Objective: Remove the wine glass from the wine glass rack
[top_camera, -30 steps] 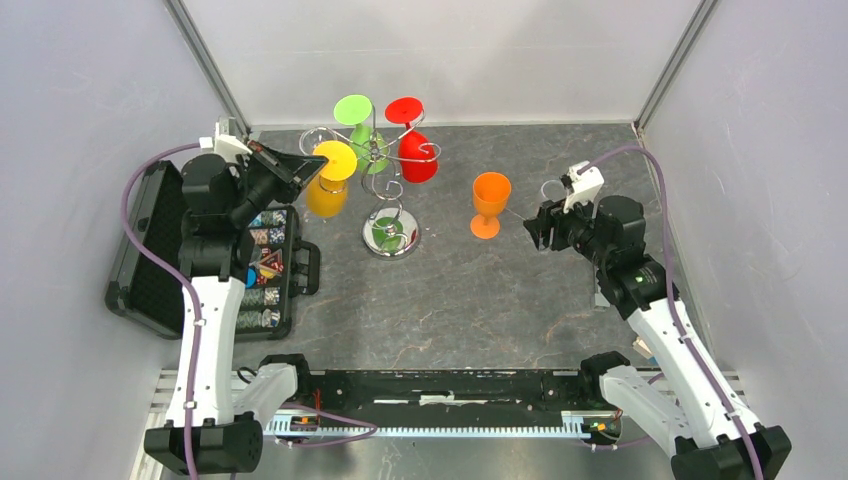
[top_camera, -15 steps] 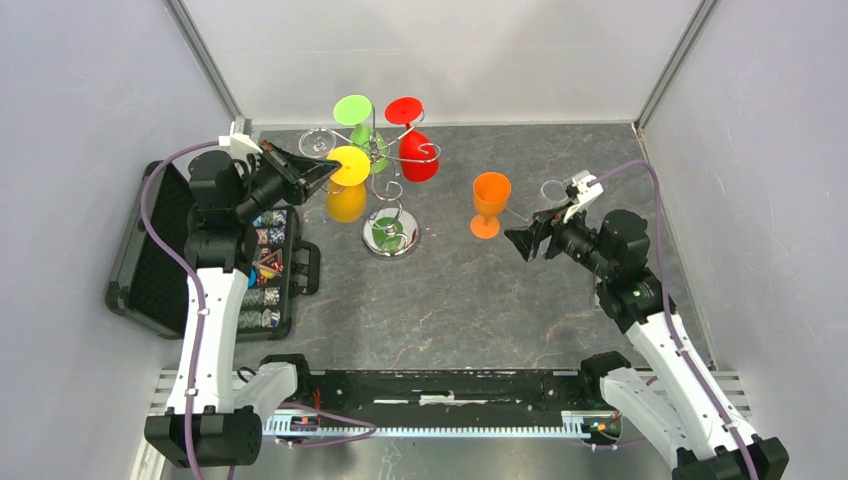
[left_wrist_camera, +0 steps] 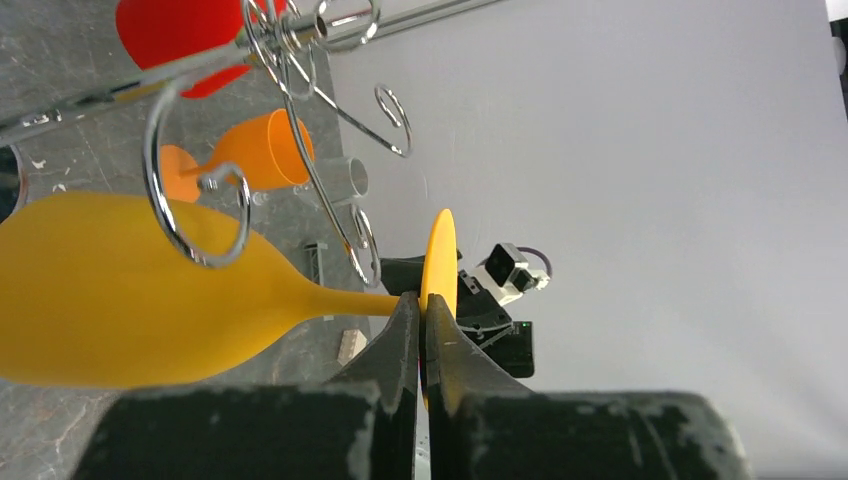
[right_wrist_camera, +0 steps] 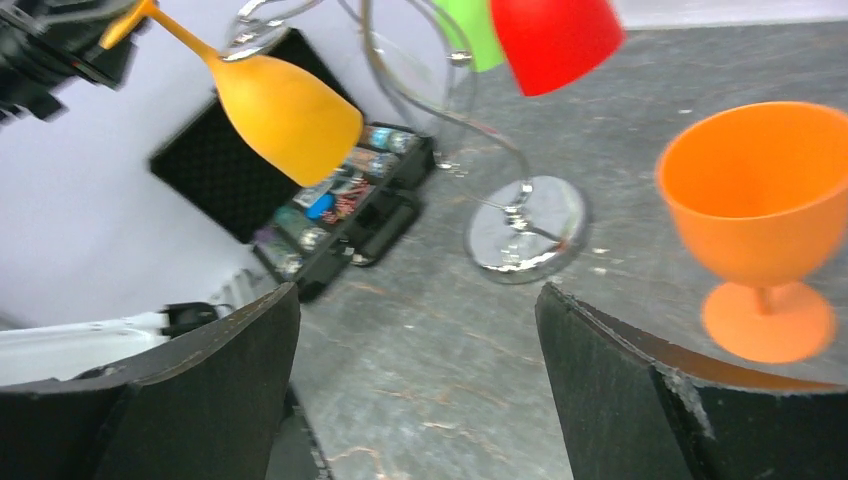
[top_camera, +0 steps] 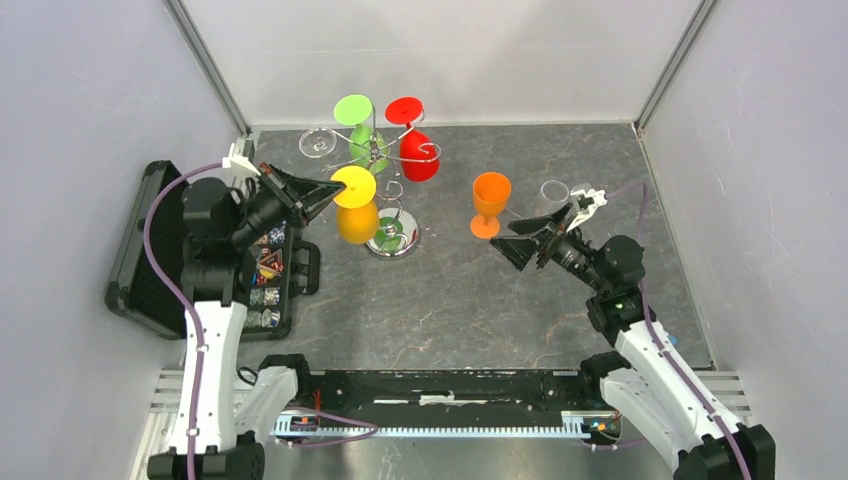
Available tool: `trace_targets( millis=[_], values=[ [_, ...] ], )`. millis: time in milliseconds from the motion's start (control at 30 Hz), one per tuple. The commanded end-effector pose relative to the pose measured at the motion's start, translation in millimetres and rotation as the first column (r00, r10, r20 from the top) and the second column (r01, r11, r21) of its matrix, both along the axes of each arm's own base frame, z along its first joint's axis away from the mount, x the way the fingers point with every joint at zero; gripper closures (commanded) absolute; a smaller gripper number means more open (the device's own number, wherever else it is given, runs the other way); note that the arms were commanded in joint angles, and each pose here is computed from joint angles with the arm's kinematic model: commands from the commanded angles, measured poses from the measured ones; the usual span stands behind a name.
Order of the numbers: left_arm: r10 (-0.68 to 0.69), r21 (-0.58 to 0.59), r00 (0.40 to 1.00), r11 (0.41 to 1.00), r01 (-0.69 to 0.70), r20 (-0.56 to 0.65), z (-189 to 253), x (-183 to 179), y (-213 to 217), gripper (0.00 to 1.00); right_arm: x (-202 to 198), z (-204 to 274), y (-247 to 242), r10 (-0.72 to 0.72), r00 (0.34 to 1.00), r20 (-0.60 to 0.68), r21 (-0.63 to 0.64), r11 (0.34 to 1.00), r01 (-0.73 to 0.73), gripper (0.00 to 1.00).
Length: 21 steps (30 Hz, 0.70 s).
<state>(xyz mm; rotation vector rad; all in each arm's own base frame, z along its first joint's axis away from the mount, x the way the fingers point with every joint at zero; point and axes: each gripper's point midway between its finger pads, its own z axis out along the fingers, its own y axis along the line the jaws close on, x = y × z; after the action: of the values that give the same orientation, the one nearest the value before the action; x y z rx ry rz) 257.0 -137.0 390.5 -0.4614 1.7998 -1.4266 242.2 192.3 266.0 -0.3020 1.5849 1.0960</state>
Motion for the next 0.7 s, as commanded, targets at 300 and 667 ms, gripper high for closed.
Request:
trace_targets(
  millis=[300, 667],
  values=[
    [-0.106, -0.189, 0.994, 0.977, 0.102, -0.007, 13, -77, -18, 0.98, -72, 57, 77, 0.288, 0.956, 0.056, 0.409, 0.867, -0.285, 0.04],
    [-0.196, -0.352, 0.976, 0.911, 0.216, 0.091, 49, -100, -26, 0.98, -83, 57, 127, 0.328, 0.944, -0.039, 0.525, 0.81, -0.26, 0.02]
  ],
)
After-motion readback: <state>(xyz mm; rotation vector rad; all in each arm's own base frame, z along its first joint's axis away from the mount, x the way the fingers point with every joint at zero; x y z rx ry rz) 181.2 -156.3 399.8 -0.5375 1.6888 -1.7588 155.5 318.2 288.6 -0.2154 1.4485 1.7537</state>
